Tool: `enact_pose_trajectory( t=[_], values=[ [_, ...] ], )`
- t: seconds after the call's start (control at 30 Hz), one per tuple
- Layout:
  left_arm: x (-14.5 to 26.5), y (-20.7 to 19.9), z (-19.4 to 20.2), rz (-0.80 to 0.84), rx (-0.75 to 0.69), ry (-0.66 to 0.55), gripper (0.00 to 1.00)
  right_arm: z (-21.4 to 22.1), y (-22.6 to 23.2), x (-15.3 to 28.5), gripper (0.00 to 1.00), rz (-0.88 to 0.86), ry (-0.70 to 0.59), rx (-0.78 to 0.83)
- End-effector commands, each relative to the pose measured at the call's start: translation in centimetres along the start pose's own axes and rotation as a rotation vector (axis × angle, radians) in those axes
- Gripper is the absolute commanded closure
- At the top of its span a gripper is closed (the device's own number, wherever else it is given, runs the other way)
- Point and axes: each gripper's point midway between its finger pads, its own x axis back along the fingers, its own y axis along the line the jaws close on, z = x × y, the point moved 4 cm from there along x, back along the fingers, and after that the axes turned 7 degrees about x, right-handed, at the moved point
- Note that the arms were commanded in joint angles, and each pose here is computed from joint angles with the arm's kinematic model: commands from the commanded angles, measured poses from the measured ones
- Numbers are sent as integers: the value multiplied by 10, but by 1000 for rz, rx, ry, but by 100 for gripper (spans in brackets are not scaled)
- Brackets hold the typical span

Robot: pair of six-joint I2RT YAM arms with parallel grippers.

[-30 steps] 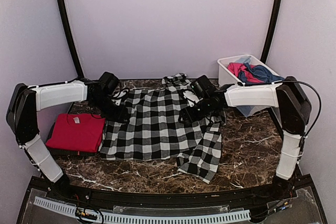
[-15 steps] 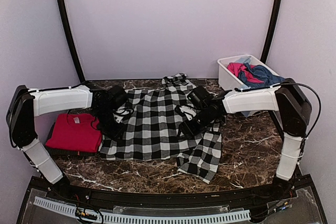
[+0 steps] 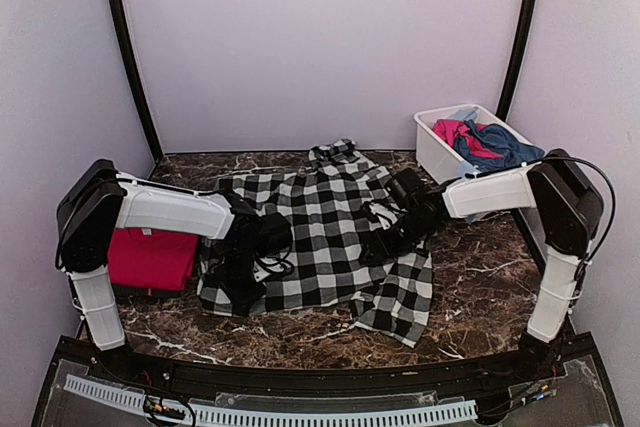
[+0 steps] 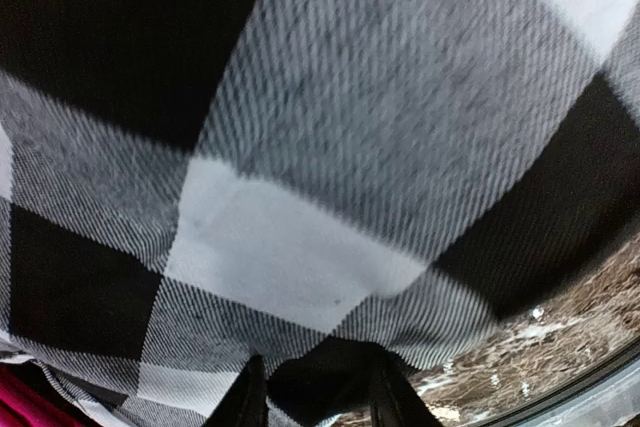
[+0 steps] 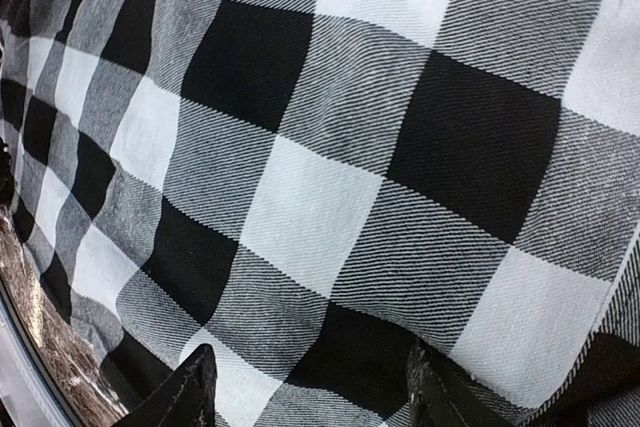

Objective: Fold and stack the mixed laundry pile
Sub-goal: Smooth out the flattened shirt at the center of the board.

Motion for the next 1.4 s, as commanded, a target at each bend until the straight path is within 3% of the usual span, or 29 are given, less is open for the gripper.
enact_pose_trajectory(
  t=[0.0, 0.07, 0.17, 0.5, 0.67, 0.83, 1.13, 1.37],
  values=[
    [-10, -8, 5, -37, -111, 60, 63, 58, -32, 0, 38, 72, 150, -156],
    [-8, -8, 2, -56, -111, 42, 60, 62, -34, 9, 37, 75, 134, -179],
    [14, 1, -12, -99, -54, -98, 52, 60, -25, 21, 35, 45, 84, -172],
    [106, 35, -45, 196, 304, -549, 42, -1, 23, 113, 26, -26, -205, -62],
    [113, 75, -73, 271, 545, -635, 37, -10, -4, 97, 26, 109, -151, -76],
    [129, 128, -122, 353, 681, -744, 37, -26, -39, 79, 26, 195, -138, -119],
    [76, 203, -186, 253, 763, -660, 44, -21, -69, 55, 26, 192, -84, -165],
    [30, 259, -198, 163, 831, -550, 55, -10, -68, 33, 27, 127, -35, -199]
  ],
)
